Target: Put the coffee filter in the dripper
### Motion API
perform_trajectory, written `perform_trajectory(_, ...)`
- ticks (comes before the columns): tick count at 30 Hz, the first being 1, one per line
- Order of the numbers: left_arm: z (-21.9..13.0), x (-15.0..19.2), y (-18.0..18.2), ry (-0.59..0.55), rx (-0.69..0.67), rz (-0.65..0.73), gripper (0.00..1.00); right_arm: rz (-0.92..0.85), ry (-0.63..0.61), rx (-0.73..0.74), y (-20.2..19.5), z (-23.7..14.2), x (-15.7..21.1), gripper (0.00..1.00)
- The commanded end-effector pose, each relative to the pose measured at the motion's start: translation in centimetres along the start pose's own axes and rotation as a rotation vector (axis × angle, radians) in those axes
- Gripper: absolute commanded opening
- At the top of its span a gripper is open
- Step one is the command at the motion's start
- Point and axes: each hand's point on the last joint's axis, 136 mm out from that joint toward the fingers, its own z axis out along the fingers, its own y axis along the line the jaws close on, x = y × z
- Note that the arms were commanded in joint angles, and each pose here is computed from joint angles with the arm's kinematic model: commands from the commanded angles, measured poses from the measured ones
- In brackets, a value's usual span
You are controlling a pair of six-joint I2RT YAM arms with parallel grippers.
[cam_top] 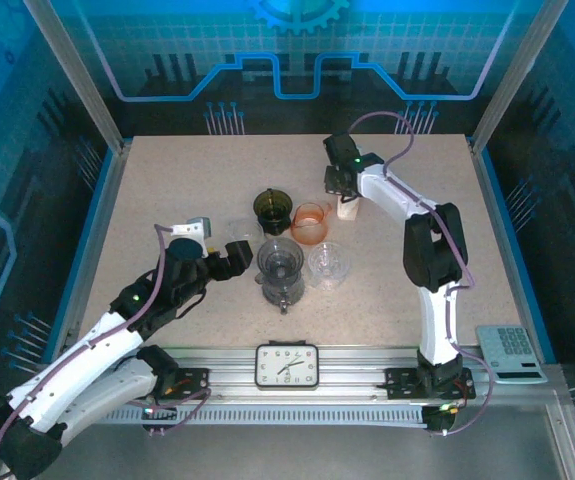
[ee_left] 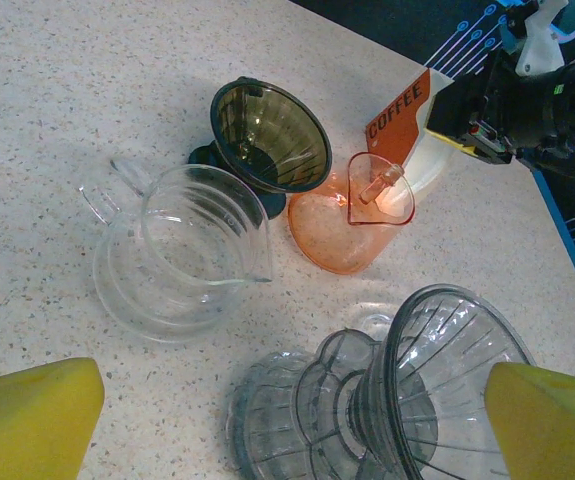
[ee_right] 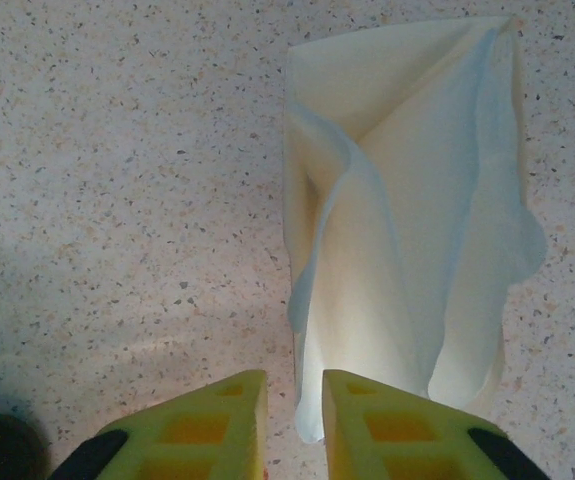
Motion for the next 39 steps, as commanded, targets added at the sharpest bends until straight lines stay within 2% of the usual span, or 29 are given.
perform_trajectory(1,0.0,-0.4,0.6,-0.027,-0.020,-0.011,0.99,-0.014,-0.001,0.018,-0.2,0.3,-0.4,0.15)
perform_trajectory(9,0.1,-0.4,0.7,-0.024,-0.024,-0.019,0.99,-0.033,-0.007,0.020,-0.5,0.1,-0.5,0.00)
perform_trajectory(14,0.1,-0.2,0.8,-0.018,-0.029,-0.024,0.99,-0.046,-0.005,0.011,-0.7,-0.2,-0.3,0.00)
perform_trajectory(26,0.0,-0.3,0.9,-0.020,-0.032,-0.025,0.99,-0.077,-0.056,-0.078,-0.5,-3.7,-0.6,0.00)
perform_trajectory(39,0.0,-0.3,0.7,-0.011,-0.027,-0.043,0.99,-0.105,-0.130,-0.177,0.0,-9.2,-1.8,0.00)
